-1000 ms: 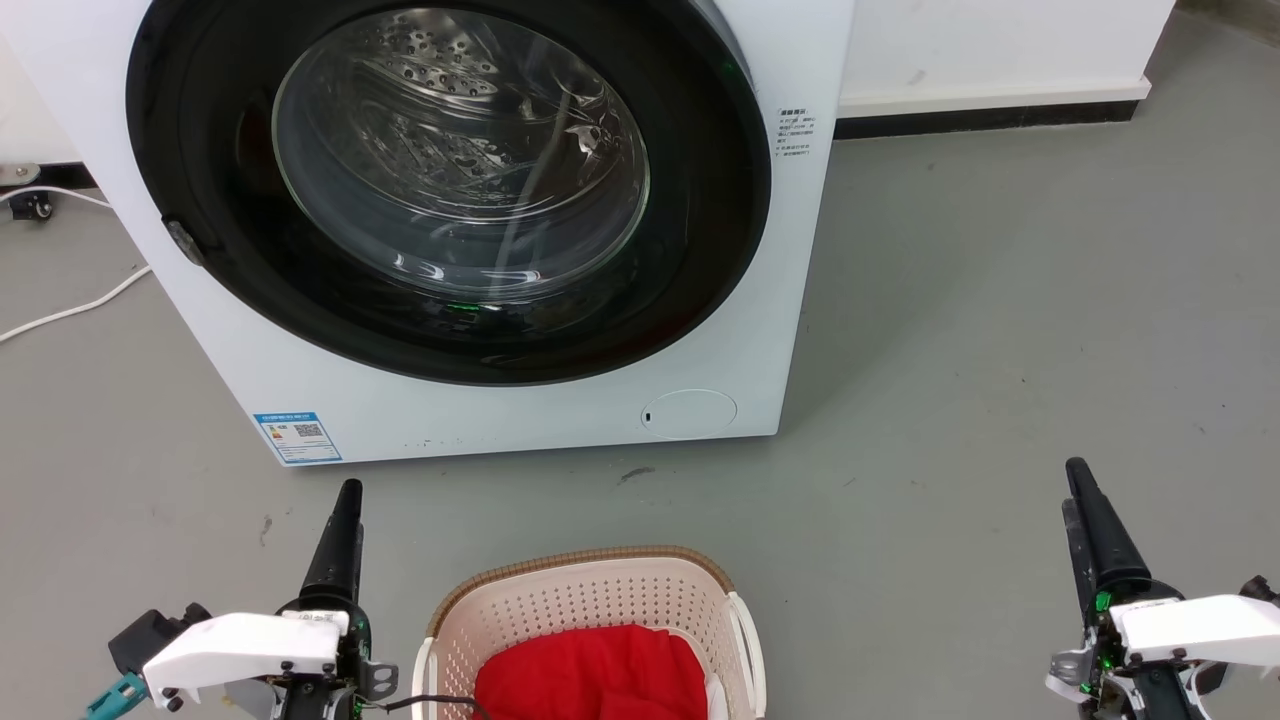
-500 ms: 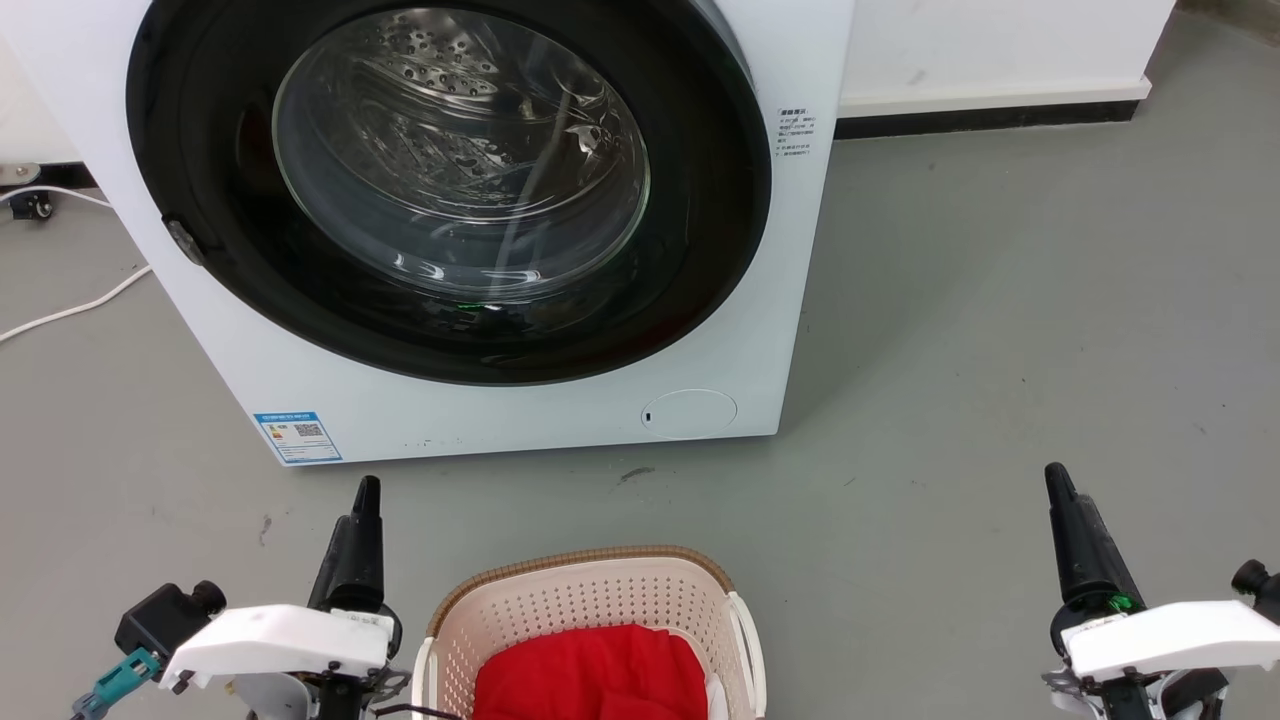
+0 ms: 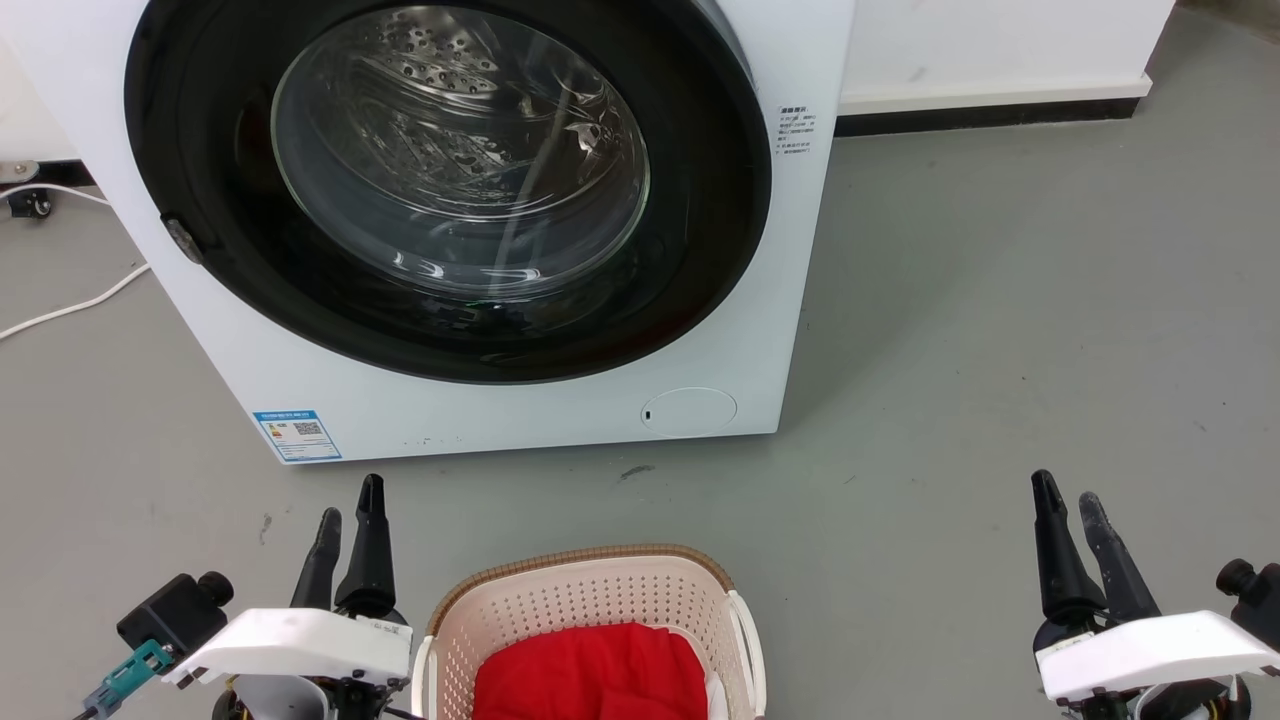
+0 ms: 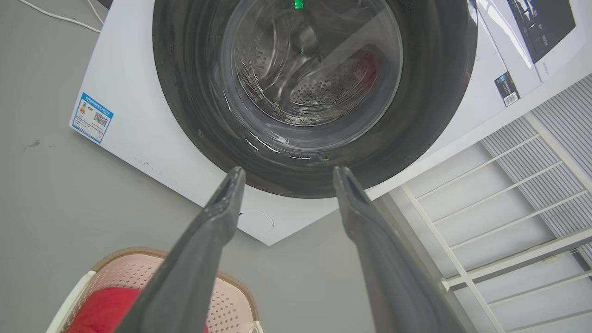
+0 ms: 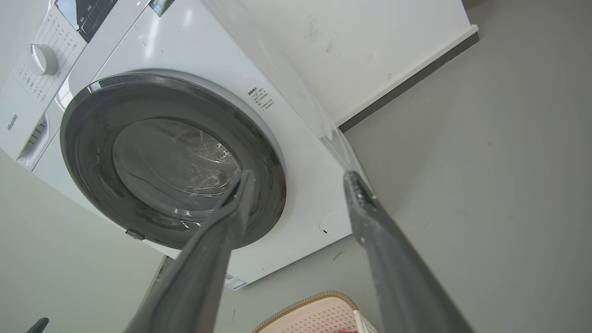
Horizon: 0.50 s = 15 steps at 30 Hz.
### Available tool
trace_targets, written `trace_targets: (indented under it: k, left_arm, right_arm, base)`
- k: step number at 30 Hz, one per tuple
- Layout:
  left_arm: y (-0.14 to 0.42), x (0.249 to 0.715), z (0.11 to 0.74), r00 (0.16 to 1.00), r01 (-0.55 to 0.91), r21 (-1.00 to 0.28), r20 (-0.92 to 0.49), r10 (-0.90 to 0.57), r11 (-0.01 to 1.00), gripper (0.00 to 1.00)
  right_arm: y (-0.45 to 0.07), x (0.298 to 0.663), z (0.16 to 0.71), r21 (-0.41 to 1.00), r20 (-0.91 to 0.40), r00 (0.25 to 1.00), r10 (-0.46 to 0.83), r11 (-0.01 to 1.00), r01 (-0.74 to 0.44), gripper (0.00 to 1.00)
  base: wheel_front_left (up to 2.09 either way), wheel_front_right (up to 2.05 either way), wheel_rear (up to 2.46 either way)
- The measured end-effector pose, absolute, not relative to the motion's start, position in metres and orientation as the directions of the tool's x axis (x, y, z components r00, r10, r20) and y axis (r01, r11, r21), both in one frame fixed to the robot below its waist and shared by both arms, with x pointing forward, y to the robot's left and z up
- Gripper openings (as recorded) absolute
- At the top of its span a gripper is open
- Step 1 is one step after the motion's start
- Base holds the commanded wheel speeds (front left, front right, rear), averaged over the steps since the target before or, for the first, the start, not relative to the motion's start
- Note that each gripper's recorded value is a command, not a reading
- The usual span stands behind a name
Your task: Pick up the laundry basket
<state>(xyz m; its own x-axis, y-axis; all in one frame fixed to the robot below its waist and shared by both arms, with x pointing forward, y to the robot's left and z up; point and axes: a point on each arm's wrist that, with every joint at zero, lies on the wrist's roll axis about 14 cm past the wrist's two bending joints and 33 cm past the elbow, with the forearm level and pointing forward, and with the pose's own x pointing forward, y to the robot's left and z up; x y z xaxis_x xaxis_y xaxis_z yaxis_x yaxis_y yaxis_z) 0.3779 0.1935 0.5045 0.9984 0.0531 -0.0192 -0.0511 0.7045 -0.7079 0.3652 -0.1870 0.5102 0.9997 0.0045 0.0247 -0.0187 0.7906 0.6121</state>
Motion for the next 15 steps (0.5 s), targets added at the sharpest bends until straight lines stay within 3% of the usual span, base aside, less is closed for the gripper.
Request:
trace_targets:
  k: [15]
  left_arm:
    - [0.1851,0.3757,0.5059,1.0,-0.015,-0.552,0.011,0.025,0.834,1.0]
  right_arm:
    - [-0.1829,0.3608,0.5161,0.437,0.059,0.998,0.021,0.899,-0.045,1.0]
  base:
    - [0.0,0.0,0.0]
